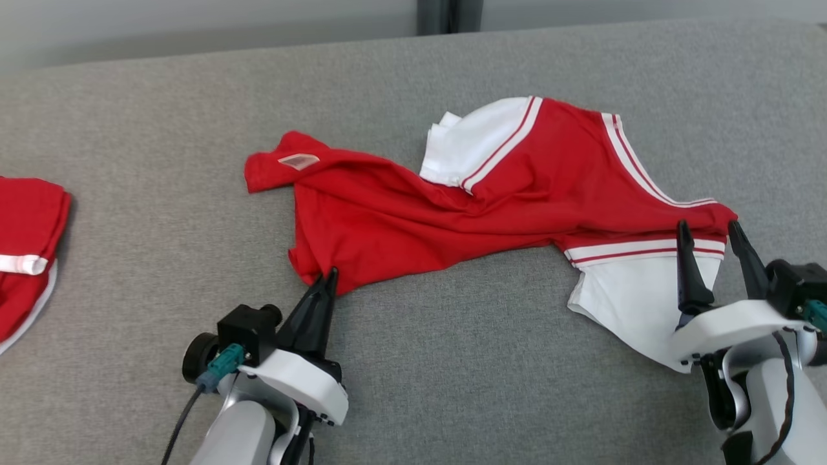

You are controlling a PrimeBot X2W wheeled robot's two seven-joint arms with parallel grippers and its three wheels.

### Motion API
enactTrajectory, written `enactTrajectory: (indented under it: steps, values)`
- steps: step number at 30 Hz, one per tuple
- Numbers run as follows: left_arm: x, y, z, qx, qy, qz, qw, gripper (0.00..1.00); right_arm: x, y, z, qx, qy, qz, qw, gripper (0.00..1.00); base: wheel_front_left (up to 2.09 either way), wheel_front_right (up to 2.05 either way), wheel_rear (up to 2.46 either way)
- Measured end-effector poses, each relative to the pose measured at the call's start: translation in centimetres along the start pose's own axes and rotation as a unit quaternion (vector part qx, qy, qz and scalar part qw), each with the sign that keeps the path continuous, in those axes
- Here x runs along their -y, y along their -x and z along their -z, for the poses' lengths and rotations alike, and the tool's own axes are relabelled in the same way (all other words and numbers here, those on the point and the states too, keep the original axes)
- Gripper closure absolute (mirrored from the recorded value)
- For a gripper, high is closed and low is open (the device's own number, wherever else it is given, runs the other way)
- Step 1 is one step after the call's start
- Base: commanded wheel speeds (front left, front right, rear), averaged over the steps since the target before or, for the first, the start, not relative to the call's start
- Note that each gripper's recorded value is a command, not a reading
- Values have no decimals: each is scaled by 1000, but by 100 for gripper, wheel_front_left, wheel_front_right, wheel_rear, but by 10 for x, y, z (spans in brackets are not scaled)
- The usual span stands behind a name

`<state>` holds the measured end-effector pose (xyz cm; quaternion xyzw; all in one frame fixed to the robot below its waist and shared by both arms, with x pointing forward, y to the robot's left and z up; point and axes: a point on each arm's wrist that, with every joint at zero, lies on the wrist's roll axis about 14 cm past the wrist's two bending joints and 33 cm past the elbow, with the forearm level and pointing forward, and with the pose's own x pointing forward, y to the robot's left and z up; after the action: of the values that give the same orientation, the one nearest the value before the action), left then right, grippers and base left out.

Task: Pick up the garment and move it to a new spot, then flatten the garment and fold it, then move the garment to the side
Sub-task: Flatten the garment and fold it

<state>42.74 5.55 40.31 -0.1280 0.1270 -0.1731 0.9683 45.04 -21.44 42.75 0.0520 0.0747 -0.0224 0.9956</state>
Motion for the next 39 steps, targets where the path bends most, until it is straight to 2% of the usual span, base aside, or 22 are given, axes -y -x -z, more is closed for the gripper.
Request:
enactTrajectory:
  steps: [7, 11, 18, 24, 27, 29, 30, 34, 39]
  values:
    - [35, 25, -53, 82, -47, 51, 994, 100, -7, 19, -5, 5, -21, -3, 1000, 0, 0, 0, 0]
    - [48, 47, -73, 118, -53, 59, 990, 100, -20, 25, -13, 15, -29, -18, 999, 0, 0, 0, 0]
    - [27, 55, -70, 116, -47, 15, 992, 100, -41, 19, -12, 14, -36, -45, 998, 0, 0, 0, 0]
    - [-6, 17, -62, 87, -56, -19, 994, 100, -40, 4, -5, 4, -33, -45, 998, 0, 0, 0, 0]
    - [-25, -3, -43, 50, -54, -41, 996, 98, -32, -1, 1, -2, -32, -35, 999, 0, 0, 0, 0]
    - [-32, -13, -27, 21, -54, -48, 997, 36, -24, 0, 5, -6, -33, -24, 999, 0, 0, 0, 0]
    - [-34, -18, -25, 18, -52, -50, 997, 0, -19, 0, 7, -9, -33, -18, 999, 0, 0, 0, 0]
    - [-41, -27, -21, 13, -35, -61, 997, 0, -5, 4, 12, -15, -33, 0, 999, 0, 0, 0, 0]
    - [-45, -14, -38, 44, -5, -75, 996, 0, -6, 7, 9, -11, -40, 3, 999, 0, 0, 0, 0]
